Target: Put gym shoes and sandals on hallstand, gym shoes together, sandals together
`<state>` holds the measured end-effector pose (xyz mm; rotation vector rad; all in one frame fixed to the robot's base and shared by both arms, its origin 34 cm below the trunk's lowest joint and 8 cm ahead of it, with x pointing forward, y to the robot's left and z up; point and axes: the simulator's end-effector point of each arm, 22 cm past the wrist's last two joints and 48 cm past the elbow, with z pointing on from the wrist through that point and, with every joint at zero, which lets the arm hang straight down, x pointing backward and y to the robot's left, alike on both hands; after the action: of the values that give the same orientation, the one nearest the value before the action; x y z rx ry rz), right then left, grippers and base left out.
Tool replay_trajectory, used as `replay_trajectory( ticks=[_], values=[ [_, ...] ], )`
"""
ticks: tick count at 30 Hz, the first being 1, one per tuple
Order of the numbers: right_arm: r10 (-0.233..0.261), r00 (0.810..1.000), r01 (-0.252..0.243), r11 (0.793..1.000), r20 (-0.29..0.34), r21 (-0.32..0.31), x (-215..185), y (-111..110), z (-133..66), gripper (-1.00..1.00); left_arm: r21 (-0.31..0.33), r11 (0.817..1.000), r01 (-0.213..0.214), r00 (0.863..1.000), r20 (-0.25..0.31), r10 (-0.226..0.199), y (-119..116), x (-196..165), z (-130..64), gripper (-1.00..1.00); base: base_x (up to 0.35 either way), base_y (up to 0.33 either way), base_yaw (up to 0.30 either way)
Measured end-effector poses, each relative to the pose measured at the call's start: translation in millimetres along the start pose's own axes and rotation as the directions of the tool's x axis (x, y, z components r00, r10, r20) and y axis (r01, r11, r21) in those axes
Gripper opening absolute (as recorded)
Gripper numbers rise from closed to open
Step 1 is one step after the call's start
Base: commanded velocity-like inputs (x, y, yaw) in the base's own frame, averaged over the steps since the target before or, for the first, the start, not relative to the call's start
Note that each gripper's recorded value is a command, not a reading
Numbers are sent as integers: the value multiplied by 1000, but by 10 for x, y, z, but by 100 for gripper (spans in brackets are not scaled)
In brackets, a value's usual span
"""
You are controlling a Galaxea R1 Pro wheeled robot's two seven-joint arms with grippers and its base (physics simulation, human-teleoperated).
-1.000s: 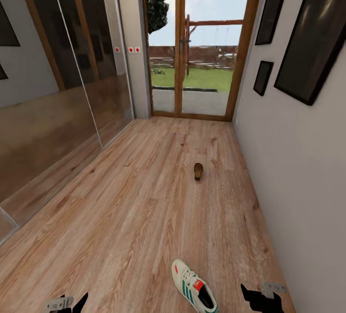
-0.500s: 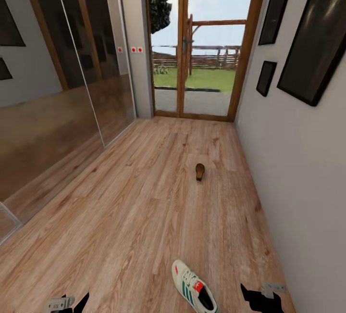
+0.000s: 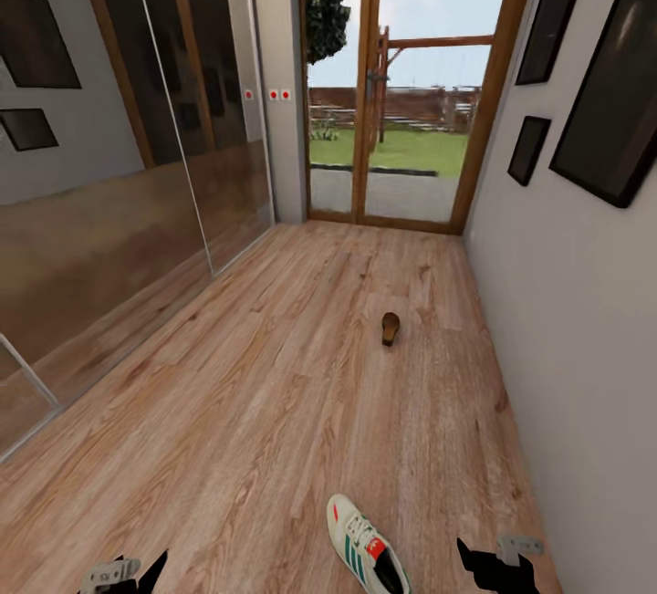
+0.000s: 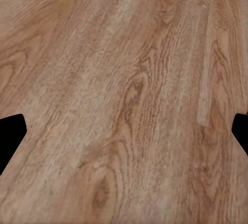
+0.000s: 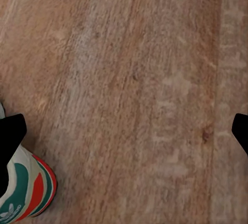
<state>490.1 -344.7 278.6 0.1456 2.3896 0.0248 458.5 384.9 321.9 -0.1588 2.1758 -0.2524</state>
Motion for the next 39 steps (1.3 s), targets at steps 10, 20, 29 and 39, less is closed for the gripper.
replay_trajectory(
  ticks=[10, 20, 29, 39],
  values=[
    [-71, 987, 68, 997, 147, 22, -948, -7, 110, 100, 60, 998, 35, 998, 46, -38, -243, -891, 628, 100, 0, -2, 3],
    [-163, 980, 167, 986, 114, -24, -1560, 526, 321, 100, 117, 993, 9, 997, 69, -18, -614, -1907, 1179, 100, 0, 0, 0],
    [-189, 973, 196, 980, 133, -43, -1794, 850, 376, 100, 185, 980, -76, 997, -8, 79, -1196, -2023, 1445, 100, 0, 0, 0],
    [-208, 970, 214, 976, 129, -37, -1789, 816, 378, 100, 336, 923, -189, 974, -56, 220, -1531, -1754, 1358, 100, 0, 0, 0]
  ],
)
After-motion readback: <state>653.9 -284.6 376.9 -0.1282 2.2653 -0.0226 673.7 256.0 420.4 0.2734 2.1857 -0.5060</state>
